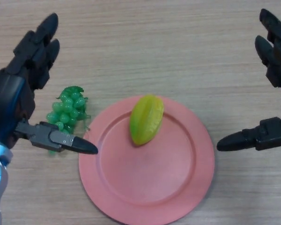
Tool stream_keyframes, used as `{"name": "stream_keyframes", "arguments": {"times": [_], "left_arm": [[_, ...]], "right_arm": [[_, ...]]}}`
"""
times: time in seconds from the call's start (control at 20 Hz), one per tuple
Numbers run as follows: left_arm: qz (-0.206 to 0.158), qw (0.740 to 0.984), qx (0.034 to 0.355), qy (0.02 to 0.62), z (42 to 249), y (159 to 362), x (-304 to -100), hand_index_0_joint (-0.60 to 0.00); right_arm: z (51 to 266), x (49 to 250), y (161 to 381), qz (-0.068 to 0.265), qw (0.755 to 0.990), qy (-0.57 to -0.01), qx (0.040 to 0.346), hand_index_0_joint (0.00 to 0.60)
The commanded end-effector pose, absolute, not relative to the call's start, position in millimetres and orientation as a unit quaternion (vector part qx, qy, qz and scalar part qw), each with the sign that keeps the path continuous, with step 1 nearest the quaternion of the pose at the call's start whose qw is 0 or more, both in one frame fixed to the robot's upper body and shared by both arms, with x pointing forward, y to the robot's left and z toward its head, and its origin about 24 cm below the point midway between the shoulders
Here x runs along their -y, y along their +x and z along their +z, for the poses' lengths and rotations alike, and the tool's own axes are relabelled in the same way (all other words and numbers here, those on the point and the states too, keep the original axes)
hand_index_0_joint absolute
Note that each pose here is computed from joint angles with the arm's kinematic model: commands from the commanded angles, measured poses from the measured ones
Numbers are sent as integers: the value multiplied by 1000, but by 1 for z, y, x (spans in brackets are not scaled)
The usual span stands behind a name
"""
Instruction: Pick up the yellow starfruit and place it on the plate
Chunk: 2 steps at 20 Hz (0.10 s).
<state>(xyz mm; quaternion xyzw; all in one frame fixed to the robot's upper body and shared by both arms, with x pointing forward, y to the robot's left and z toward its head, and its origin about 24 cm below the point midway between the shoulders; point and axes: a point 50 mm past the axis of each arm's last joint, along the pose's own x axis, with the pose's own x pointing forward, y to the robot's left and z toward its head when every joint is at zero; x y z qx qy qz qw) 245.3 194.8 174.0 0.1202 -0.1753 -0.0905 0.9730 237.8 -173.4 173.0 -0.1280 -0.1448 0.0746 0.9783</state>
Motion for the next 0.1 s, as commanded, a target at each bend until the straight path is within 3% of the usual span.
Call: {"name": "stream_keyframes", "arguments": {"times": [0.05, 0.1], "left_arm": [[-63, 957, 257, 121, 203, 235, -201, 0], [-63, 957, 256, 119, 205, 235, -202, 0]], "right_arm": [[203, 179, 227, 65, 960, -142, 233, 0], [202, 179, 228, 66, 960, -148, 229, 0]]}}
